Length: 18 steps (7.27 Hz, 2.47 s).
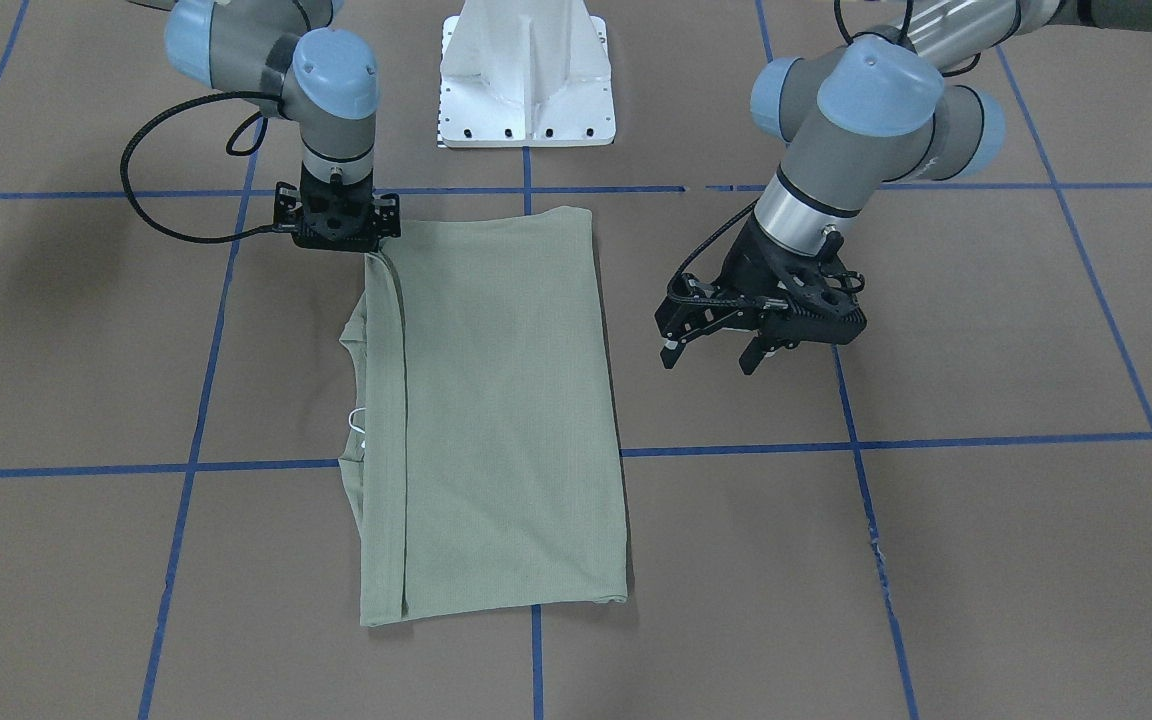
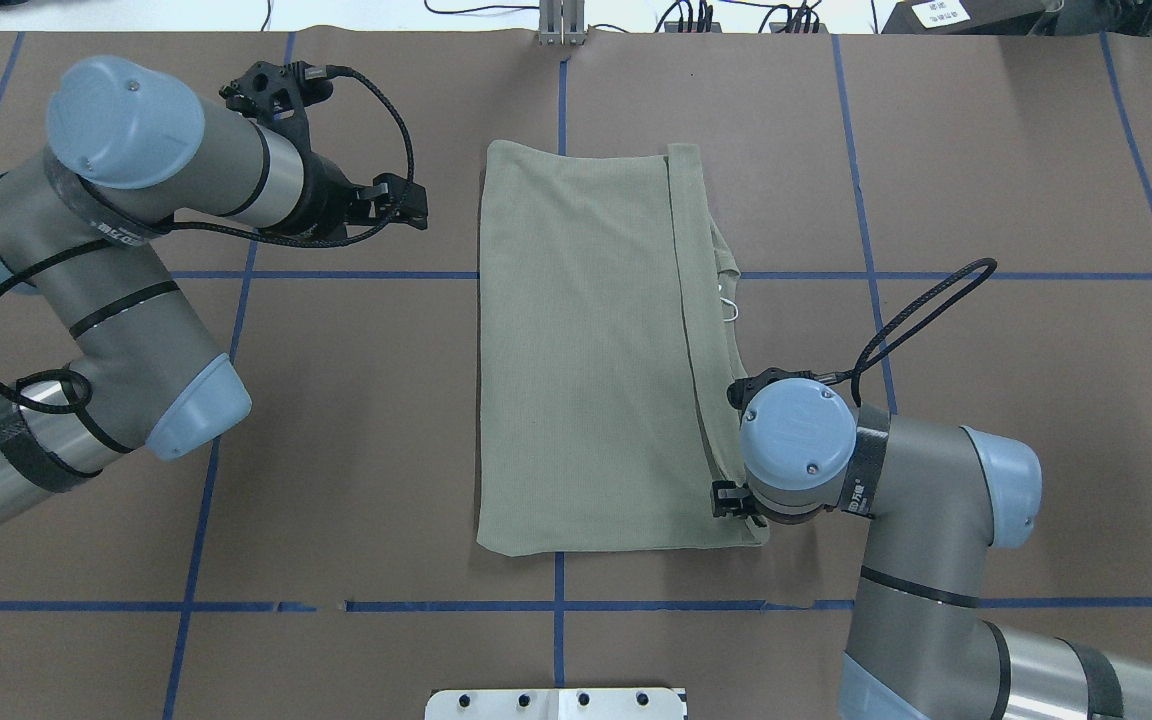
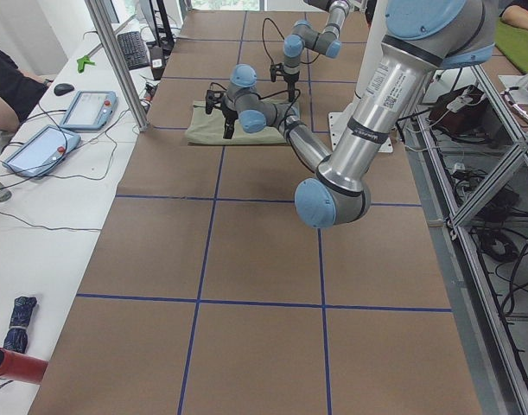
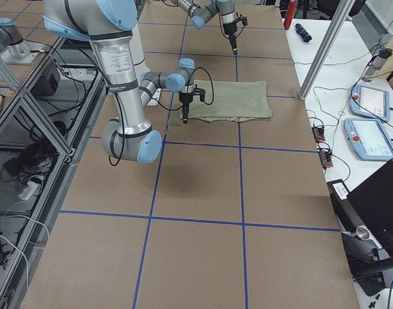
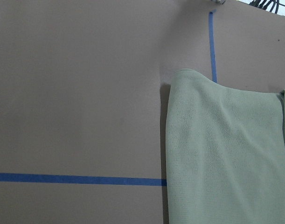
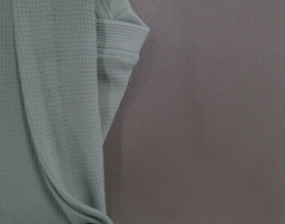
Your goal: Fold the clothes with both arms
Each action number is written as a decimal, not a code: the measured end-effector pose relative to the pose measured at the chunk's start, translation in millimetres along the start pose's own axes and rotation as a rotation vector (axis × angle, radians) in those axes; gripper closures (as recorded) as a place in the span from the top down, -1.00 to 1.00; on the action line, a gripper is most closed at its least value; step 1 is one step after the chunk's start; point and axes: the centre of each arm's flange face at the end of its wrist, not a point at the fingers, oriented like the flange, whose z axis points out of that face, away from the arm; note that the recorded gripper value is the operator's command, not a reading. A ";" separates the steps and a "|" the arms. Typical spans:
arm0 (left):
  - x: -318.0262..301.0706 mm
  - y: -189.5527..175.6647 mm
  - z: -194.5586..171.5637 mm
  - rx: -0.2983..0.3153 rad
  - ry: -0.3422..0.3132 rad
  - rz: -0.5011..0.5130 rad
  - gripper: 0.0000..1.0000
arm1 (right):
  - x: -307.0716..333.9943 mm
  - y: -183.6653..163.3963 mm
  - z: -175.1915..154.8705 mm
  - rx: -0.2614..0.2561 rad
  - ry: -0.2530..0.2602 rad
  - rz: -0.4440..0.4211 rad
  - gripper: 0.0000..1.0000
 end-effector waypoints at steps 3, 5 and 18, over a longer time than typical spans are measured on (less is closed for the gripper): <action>0.3 1.2 0.4 -0.002 0.000 0.003 1.00 | 30.2 -17.8 -9.0 0.020 0.001 -0.016 1.00; -1.0 1.4 -0.2 -0.002 -0.001 0.008 1.00 | 18.6 -40.3 -54.8 0.060 -0.083 -0.043 1.00; -8.3 0.7 8.2 0.003 -0.004 0.014 1.00 | -28.0 -86.0 -22.7 0.012 -0.106 -0.184 1.00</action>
